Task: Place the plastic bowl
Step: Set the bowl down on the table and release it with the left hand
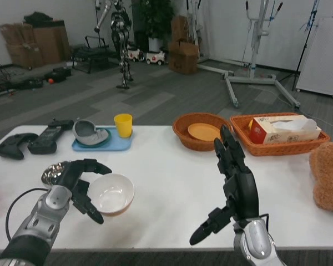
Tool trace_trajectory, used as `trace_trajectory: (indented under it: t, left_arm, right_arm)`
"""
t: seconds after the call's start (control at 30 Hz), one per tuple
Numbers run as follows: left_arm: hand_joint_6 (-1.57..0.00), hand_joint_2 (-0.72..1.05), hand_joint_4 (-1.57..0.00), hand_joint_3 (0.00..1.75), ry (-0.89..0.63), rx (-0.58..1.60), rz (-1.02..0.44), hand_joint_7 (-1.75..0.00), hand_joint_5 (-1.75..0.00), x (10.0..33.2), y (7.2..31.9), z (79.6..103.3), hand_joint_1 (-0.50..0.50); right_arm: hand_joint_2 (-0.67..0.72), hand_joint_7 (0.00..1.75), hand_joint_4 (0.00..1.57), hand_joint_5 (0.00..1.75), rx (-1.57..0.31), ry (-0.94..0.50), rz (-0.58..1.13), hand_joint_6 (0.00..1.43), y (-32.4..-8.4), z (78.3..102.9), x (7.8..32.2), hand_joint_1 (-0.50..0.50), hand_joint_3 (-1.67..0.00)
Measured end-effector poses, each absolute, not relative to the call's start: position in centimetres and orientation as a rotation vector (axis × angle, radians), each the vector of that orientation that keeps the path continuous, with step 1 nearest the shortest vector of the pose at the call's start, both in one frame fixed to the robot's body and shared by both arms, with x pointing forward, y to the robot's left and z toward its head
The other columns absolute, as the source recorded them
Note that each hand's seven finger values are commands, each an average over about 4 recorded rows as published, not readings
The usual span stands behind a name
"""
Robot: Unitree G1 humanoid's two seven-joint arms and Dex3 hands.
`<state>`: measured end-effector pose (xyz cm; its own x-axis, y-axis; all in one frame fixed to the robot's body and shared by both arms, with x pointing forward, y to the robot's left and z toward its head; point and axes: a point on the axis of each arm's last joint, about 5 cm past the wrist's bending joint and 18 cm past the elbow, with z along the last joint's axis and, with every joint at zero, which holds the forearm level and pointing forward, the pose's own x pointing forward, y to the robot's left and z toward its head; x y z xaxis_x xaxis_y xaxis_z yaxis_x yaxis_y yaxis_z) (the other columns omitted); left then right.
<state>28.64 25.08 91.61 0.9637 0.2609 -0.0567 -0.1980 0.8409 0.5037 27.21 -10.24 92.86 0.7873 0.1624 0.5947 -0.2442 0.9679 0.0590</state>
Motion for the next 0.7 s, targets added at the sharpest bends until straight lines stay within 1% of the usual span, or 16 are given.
trace_trajectory:
  t: [0.17, 0.33, 0.37, 0.47, 0.5, 0.63, 0.7]
  left_arm:
    - [-1.36, 0.6, -1.46, 0.0, 0.155, 0.53, 0.254, -1.26, -1.75, 29.1, 24.6, 90.6, -0.39]
    - [-1.36, 0.69, -1.42, 0.0, 0.178, 0.545, 0.25, -1.26, -1.75, 29.6, 24.3, 90.2, -0.39]
    - [-1.36, 0.69, -1.39, 0.0, 0.186, 0.547, 0.252, -1.26, -1.75, 29.7, 24.2, 90.1, -0.39]
    - [-1.36, 0.76, -1.16, 0.0, 0.212, 0.554, 0.261, -1.26, -1.75, 29.5, 24.2, 89.6, -0.41]
    - [-1.36, 0.78, -1.1, 0.0, 0.219, 0.56, 0.264, -1.26, -1.75, 29.5, 24.2, 89.4, -0.41]
    - [-1.36, 0.78, -1.03, 0.0, 0.24, 0.57, 0.268, -1.26, -1.75, 29.4, 24.2, 89.0, -0.42]
    - [-1.36, 0.78, -0.95, 0.0, 0.252, 0.571, 0.265, -1.26, -1.75, 29.3, 24.2, 88.9, -0.43]
  right_arm:
    - [0.47, 0.0, 0.0, 0.0, 0.14, -0.632, 0.223, 0.0, -10.2, 92.9, 27.2, -0.46, 0.0]
    - [0.47, 0.0, 0.0, 0.0, 0.141, -0.63, 0.228, 0.0, -10.1, 92.9, 27.1, -0.44, 0.0]
    - [0.47, 0.0, 0.0, 0.0, 0.141, -0.63, 0.228, 0.0, -10.1, 92.9, 27.1, -0.44, 0.0]
    - [0.47, 0.0, 0.0, 0.0, 0.143, -0.627, 0.23, 0.0, -10.1, 92.9, 27.1, -0.45, 0.0]
    - [0.47, 0.0, 0.0, 0.0, 0.144, -0.626, 0.231, 0.0, -10.0, 92.9, 27.1, -0.46, 0.0]
    - [0.47, 0.0, 0.0, 0.0, 0.146, -0.622, 0.236, 0.0, -9.9, 92.8, 27.0, -0.46, 0.0]
    - [0.47, 0.0, 0.0, 0.0, 0.146, -0.62, 0.24, 0.0, -9.9, 92.7, 27.0, -0.46, 0.0]
